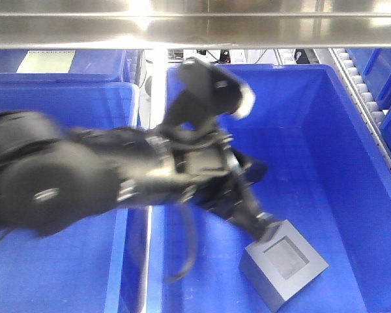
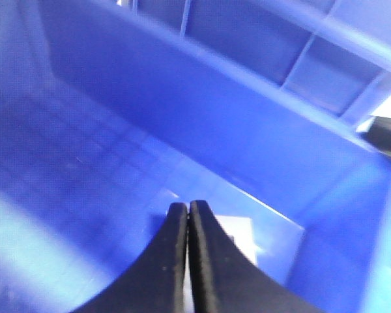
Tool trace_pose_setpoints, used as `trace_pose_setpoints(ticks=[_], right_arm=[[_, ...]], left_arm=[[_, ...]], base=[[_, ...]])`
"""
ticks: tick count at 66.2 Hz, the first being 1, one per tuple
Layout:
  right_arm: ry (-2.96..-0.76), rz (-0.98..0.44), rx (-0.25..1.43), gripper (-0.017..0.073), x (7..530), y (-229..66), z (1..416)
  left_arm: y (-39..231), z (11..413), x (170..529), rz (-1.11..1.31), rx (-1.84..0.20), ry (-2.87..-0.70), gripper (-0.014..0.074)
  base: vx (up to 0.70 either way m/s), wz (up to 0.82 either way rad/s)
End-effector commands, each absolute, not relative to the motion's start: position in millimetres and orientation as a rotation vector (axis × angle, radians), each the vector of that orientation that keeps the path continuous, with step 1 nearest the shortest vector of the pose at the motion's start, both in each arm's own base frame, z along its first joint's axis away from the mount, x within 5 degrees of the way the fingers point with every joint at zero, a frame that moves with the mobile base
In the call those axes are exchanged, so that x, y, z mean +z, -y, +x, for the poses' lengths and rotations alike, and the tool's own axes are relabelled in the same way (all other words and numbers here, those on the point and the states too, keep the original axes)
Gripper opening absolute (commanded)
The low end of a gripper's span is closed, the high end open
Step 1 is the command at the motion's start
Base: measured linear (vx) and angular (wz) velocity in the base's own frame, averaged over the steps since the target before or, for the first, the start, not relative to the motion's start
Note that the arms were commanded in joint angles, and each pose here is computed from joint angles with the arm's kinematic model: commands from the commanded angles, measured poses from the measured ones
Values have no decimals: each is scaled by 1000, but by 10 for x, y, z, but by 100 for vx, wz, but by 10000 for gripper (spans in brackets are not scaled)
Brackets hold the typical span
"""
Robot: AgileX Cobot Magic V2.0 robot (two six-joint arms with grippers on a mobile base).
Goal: Sort gray base to blue bin
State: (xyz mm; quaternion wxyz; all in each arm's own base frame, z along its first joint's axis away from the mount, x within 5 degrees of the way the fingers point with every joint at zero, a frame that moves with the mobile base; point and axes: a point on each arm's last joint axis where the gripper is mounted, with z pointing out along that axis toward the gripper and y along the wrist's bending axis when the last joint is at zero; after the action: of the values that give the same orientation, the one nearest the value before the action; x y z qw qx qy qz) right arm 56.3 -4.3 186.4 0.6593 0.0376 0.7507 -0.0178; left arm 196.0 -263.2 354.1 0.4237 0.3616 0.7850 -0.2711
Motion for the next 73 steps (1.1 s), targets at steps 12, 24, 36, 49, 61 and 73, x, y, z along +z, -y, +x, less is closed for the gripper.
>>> trace_pose_setpoints(ticks=[12, 24, 36, 49, 61, 73], right_arm=[[-1675, 73, -55, -5, 1887, 46, 579], [-1675, 73, -55, -5, 1887, 46, 579], [-1675, 73, -55, -5, 1887, 46, 579], [-1675, 73, -55, -5, 1887, 46, 579], [-1675, 73, -55, -5, 1887, 46, 579], [-1675, 73, -55, -5, 1887, 46, 579]], left_arm=[[2142, 1586, 3551, 834, -717, -1873, -8], [1697, 1251, 3514, 795, -740, -1797, -8], [1311, 953, 3417, 771, -763, -1738, -8], [945, 670, 3278, 702, -825, -1674, -8], [670, 449, 3170, 679, -856, -1599, -8], [530, 321, 3133, 695, -868, -1588, -8]], base=[[0, 0], [0, 0], [0, 0], [0, 0], [0, 0], [0, 0]])
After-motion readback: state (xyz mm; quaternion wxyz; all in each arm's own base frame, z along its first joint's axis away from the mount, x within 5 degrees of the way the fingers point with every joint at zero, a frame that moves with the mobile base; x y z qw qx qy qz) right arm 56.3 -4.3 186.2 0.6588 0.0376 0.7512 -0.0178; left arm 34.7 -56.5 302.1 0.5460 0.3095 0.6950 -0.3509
